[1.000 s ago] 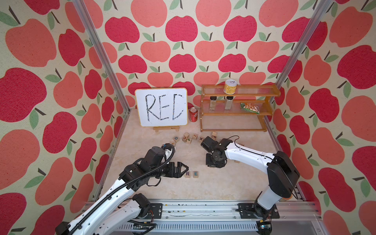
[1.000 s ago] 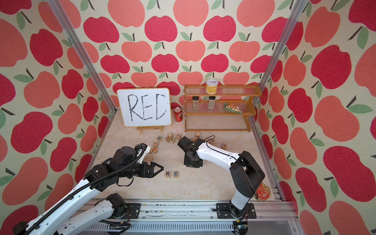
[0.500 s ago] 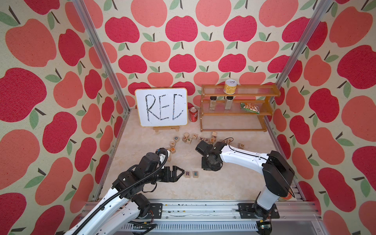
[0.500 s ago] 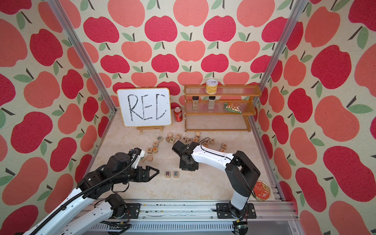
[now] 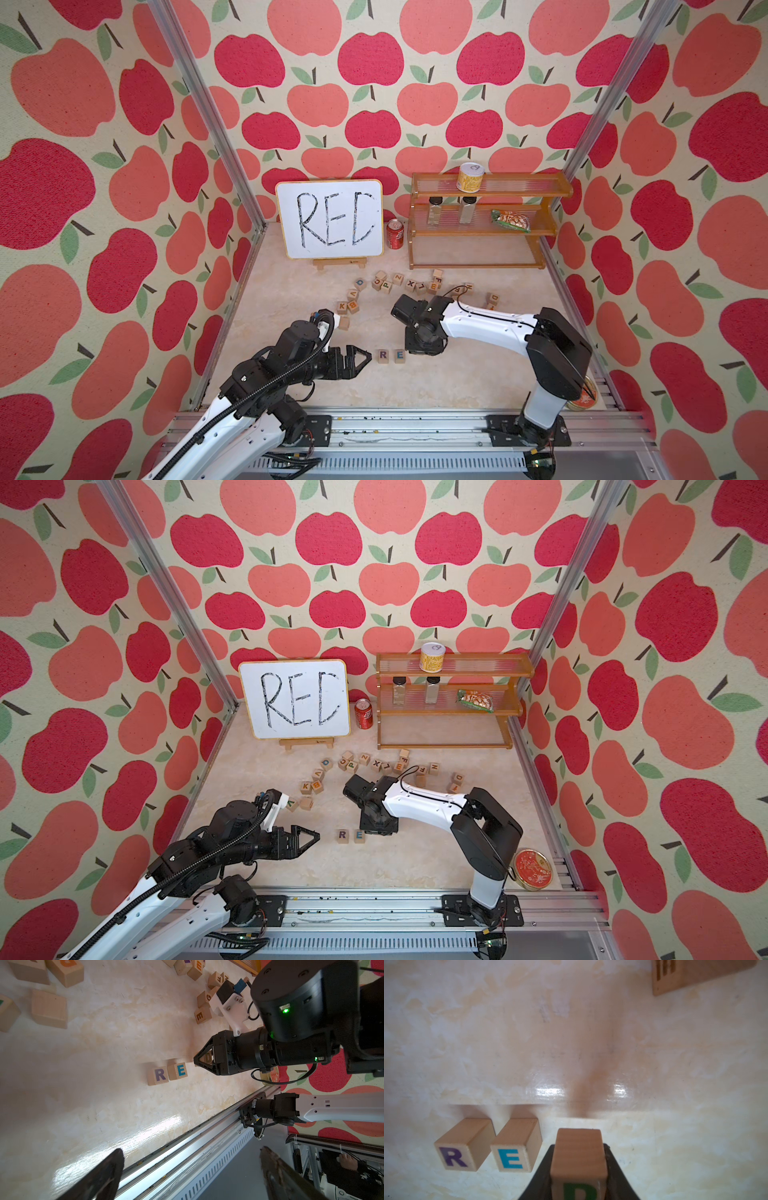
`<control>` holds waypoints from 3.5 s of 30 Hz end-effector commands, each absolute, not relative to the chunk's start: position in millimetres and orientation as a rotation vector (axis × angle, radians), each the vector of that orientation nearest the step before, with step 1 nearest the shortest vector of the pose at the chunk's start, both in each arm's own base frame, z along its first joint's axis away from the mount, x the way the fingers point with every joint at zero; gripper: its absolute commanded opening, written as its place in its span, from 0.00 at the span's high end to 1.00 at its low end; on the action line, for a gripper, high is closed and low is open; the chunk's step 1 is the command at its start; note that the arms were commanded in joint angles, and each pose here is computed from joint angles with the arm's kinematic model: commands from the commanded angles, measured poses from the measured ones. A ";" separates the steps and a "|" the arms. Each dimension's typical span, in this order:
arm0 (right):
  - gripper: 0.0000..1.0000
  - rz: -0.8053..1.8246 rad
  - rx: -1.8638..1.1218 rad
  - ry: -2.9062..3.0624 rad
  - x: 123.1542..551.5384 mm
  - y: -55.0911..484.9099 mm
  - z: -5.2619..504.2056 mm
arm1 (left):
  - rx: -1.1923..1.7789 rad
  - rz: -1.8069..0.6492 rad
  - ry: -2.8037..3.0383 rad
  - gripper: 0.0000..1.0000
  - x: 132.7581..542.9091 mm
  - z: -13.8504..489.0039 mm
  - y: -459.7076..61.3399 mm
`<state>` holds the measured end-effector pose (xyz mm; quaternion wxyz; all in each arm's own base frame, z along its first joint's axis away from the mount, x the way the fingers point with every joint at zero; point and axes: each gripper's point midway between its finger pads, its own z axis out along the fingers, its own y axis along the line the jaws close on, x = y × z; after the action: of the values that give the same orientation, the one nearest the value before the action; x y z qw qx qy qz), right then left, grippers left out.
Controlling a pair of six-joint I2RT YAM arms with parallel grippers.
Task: Assemble the uppercase word "red" with letter blocks
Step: Place the letter block at the center of the board.
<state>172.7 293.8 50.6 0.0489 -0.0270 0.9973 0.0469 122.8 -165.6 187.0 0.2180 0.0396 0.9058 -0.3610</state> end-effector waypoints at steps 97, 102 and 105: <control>0.52 0.016 -0.251 3.045 162.4 291.2 71.6 | 0.154 -0.966 2.518 0.01 126.1 185.3 -169.0; 0.36 0.072 -0.261 3.014 164.3 290.1 94.8 | 0.179 -0.927 2.501 0.01 134.0 196.5 -169.3; 0.19 0.117 -0.264 2.992 167.2 288.6 109.4 | 0.201 -0.892 2.496 0.01 140.4 201.2 -168.3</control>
<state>164.7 295.8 88.1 0.0548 -0.0854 0.9942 0.0345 132.5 -171.4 188.5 0.2133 0.0582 0.9145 -0.3387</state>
